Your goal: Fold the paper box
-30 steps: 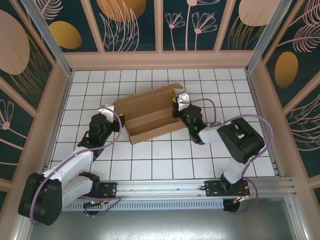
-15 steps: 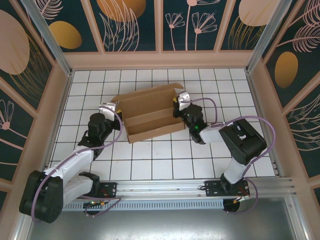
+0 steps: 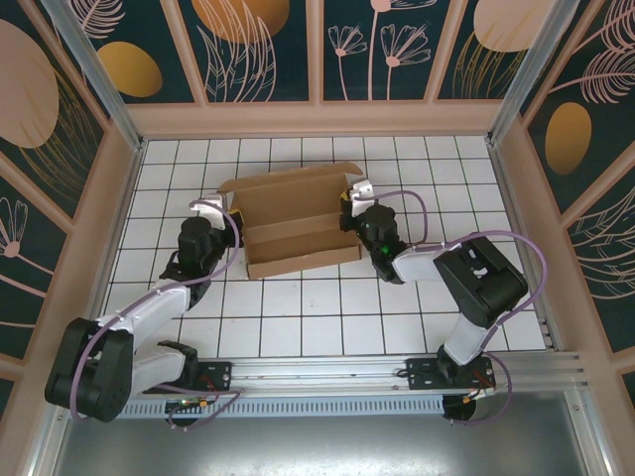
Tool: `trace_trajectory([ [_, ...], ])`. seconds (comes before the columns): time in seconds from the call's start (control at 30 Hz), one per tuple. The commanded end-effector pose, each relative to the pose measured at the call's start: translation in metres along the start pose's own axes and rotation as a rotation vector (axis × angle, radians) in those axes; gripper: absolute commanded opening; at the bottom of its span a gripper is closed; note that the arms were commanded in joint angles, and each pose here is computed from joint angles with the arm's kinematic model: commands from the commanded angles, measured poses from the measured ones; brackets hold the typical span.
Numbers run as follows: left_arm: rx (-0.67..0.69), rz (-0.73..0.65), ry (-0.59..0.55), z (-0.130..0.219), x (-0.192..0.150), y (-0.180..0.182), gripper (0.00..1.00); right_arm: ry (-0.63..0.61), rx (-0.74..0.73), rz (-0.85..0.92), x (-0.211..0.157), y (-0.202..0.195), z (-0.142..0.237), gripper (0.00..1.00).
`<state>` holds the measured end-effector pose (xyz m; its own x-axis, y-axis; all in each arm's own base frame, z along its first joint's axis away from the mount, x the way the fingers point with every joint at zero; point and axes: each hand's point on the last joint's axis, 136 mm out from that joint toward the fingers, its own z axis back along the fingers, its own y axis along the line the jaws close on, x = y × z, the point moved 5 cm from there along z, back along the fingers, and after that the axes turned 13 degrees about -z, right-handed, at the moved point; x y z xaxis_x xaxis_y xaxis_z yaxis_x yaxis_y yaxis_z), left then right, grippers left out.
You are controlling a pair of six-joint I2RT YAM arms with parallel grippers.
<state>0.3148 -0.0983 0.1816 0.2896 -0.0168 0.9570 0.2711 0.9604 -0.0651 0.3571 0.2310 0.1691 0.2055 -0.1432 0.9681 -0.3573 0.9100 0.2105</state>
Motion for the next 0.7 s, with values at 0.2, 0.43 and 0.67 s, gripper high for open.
trace_trajectory([
  [0.2, -0.116, 0.079, -0.130, -0.014, 0.045, -0.028, 0.08, -0.024, -0.028, 0.014, 0.015, 0.034, -0.007, 0.00],
  [0.43, -0.114, 0.103, -0.144, -0.021, 0.044, -0.031, 0.10, 0.015, -0.112, -0.028, 0.017, 0.042, -0.022, 0.00],
  [0.67, -0.117, 0.163, -0.159, -0.030, 0.040, -0.041, 0.13, -0.016, -0.154, -0.221, 0.018, 0.045, -0.025, 0.00],
])
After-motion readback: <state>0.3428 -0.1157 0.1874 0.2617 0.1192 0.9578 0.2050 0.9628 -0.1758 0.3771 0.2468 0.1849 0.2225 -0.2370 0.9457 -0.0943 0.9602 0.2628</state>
